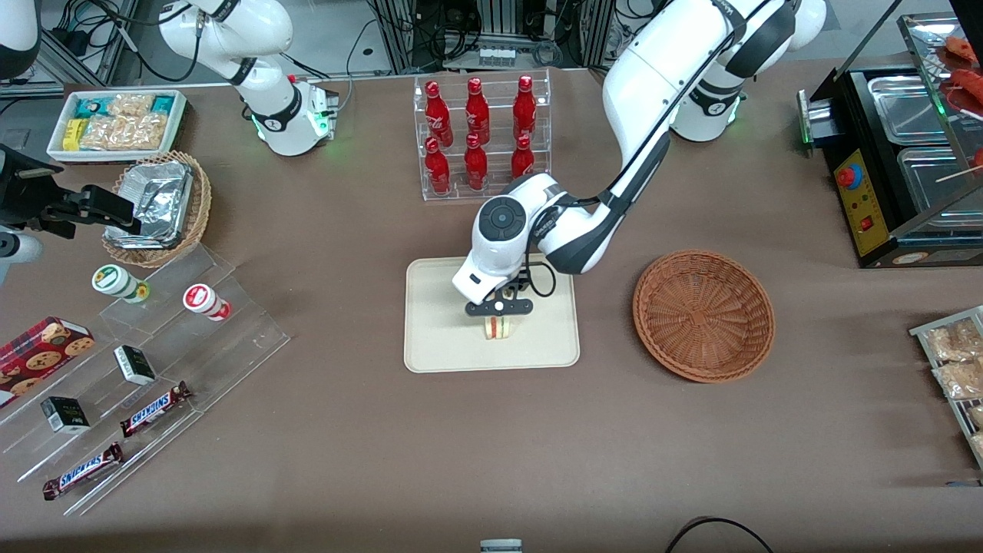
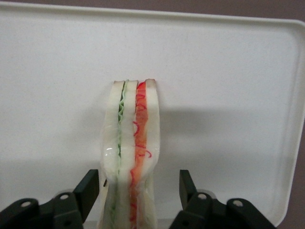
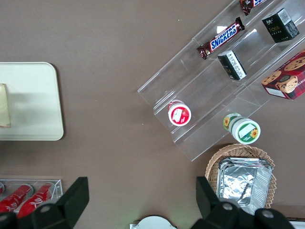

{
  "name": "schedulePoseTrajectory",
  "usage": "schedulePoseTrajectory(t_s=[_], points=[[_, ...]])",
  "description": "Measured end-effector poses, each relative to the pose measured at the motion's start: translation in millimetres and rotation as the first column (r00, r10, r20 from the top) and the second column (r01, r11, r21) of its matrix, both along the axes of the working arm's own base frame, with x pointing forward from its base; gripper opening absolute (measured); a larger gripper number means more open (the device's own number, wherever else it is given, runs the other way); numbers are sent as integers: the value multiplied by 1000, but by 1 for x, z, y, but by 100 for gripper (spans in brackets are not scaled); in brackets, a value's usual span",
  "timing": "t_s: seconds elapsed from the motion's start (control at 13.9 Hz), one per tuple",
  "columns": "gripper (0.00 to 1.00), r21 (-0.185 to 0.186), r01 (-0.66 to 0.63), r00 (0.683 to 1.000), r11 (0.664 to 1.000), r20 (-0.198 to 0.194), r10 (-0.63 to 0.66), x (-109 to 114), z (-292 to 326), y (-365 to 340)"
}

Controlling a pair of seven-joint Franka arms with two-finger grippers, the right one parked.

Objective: Place sandwich from basket to tray

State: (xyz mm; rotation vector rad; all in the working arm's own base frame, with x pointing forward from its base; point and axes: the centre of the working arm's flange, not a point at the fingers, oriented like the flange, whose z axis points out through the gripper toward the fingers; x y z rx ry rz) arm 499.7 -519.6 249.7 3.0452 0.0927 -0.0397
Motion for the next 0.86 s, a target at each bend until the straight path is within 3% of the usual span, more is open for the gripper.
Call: schedulePoseTrajectory(t_s=[0.14, 0.43, 0.65, 0.86], points=[[99, -9, -5, 1000, 1000, 24, 5, 6, 35, 1], [100, 13, -57, 996, 998, 63, 56, 20, 131, 32], [100, 33, -156, 985, 987, 84, 153, 45, 198, 91], [100, 49, -275, 960, 960, 70, 272, 60, 259, 162]])
